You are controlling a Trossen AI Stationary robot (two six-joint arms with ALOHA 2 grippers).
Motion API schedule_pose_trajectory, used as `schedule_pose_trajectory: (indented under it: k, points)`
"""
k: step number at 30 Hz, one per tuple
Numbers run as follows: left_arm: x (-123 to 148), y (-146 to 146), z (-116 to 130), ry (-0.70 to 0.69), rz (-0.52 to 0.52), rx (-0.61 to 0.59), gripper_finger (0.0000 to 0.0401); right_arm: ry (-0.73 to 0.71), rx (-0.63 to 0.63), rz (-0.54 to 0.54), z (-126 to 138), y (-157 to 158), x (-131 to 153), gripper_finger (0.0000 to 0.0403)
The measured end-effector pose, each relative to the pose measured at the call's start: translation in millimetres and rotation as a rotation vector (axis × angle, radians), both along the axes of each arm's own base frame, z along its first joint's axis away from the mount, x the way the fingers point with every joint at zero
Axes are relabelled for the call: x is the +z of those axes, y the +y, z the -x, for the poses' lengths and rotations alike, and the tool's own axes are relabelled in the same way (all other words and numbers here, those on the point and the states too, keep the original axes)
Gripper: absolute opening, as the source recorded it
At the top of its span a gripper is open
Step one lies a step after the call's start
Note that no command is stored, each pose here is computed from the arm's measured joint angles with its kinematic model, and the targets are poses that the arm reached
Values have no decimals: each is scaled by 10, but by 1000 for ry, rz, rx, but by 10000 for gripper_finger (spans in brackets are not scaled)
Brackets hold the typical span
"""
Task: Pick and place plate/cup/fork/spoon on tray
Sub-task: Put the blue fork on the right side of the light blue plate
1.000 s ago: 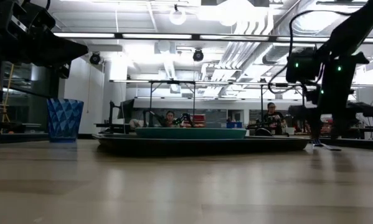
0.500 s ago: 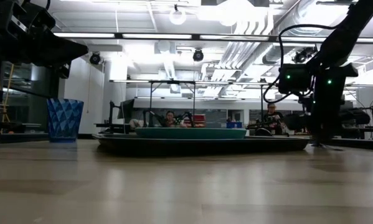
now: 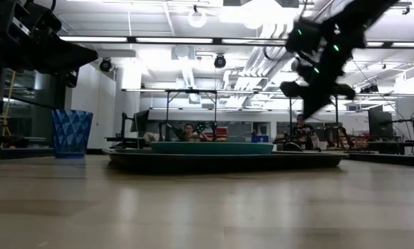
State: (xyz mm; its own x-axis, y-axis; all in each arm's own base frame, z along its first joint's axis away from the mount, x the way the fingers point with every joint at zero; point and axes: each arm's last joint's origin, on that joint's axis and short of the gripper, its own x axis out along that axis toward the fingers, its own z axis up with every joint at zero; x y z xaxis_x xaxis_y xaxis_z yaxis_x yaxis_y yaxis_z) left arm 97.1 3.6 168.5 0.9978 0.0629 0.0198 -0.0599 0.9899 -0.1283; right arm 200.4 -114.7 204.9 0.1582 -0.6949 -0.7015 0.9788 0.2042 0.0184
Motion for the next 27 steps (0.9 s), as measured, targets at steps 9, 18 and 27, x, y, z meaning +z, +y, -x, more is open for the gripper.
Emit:
schedule_pose_trajectory:
  k: [9, 18, 27]
  points:
    - [0, 0, 0, 0, 0, 0, 0, 95, 217, -68, -626, -29, -84, 2]
    - [0, 0, 0, 0, 0, 0, 0, 255, 280, -159, -967, -304, -661, 1]
    - [0, 0, 0, 0, 0, 0, 0, 256, 292, -194, -1016, -394, -738, 7]
